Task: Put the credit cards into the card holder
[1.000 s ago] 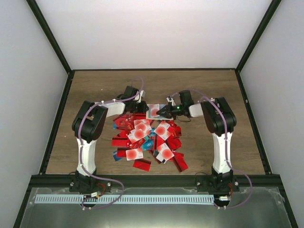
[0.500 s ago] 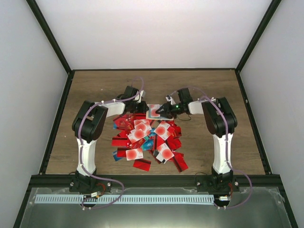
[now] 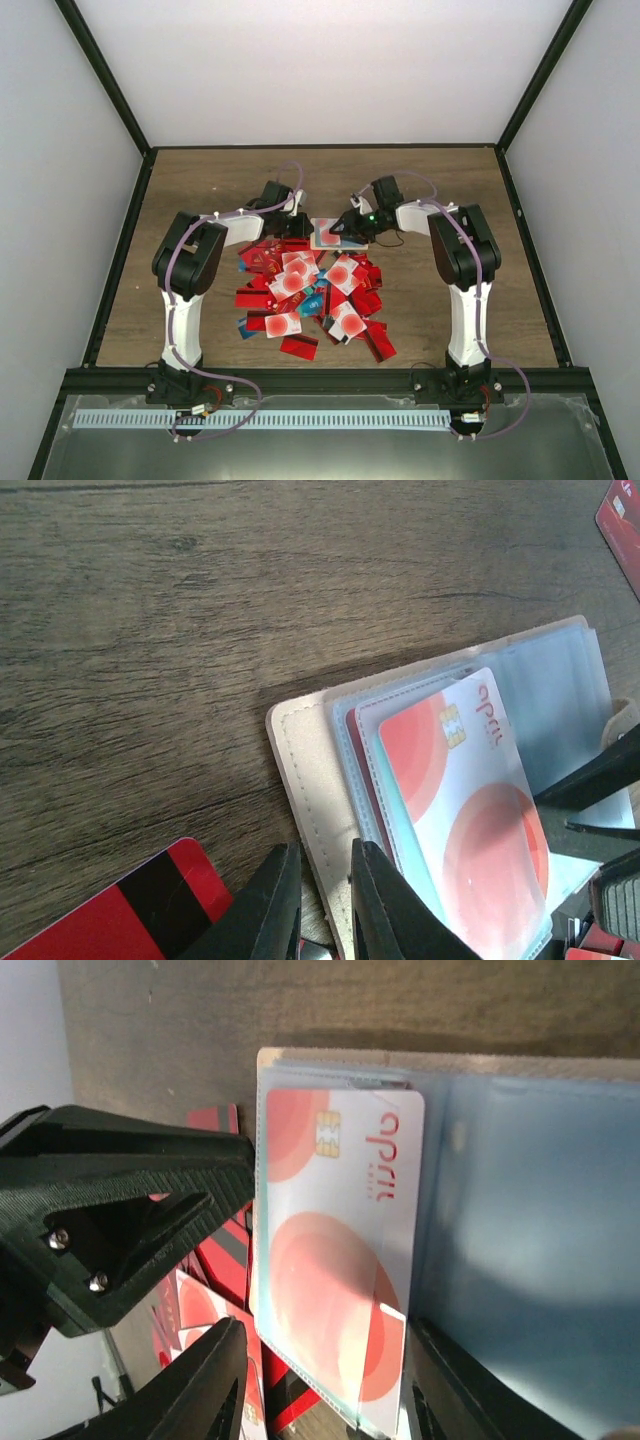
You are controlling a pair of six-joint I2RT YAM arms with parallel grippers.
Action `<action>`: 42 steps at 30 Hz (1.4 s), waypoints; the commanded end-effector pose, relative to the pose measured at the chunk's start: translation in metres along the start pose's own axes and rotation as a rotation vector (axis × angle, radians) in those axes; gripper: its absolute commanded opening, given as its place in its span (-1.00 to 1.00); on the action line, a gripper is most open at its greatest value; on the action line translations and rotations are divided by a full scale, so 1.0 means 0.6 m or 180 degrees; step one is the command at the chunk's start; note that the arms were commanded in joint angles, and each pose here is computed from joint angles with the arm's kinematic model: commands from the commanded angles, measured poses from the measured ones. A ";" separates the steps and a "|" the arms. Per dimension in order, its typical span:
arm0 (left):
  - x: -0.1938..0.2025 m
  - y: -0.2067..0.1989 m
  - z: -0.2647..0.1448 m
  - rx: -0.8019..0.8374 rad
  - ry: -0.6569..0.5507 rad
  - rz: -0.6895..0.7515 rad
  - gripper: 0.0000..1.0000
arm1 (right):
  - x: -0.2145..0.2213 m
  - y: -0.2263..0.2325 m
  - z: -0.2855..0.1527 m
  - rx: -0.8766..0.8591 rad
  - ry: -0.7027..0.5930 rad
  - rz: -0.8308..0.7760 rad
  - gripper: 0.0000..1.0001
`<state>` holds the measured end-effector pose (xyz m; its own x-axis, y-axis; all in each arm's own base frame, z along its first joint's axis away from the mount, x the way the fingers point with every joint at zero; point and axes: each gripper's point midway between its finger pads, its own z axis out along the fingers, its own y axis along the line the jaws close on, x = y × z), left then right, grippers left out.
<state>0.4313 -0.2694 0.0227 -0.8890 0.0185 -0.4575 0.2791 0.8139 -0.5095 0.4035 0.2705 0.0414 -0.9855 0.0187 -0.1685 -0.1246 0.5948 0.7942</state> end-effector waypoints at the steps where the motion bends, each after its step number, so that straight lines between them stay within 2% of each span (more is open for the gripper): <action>1: 0.073 0.034 0.030 -0.0150 0.0430 -0.0147 -0.66 | -0.013 0.000 0.008 0.0215 -0.0006 -0.0103 -0.10; 15: 0.077 0.034 0.034 -0.0119 0.0454 -0.0162 -0.67 | -0.011 0.010 0.038 0.0488 0.0072 -0.0270 -0.11; 42: 0.081 0.028 0.029 -0.0126 0.0400 -0.0286 -0.72 | 0.011 0.055 0.077 0.0539 0.0191 -0.0370 -0.16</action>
<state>0.4316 -0.2706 0.0214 -0.8974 -0.0110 -0.4410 0.2512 0.8090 -0.5314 0.4112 0.2953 0.0417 -0.9737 -0.0390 -0.2246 -0.1782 0.7443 0.6436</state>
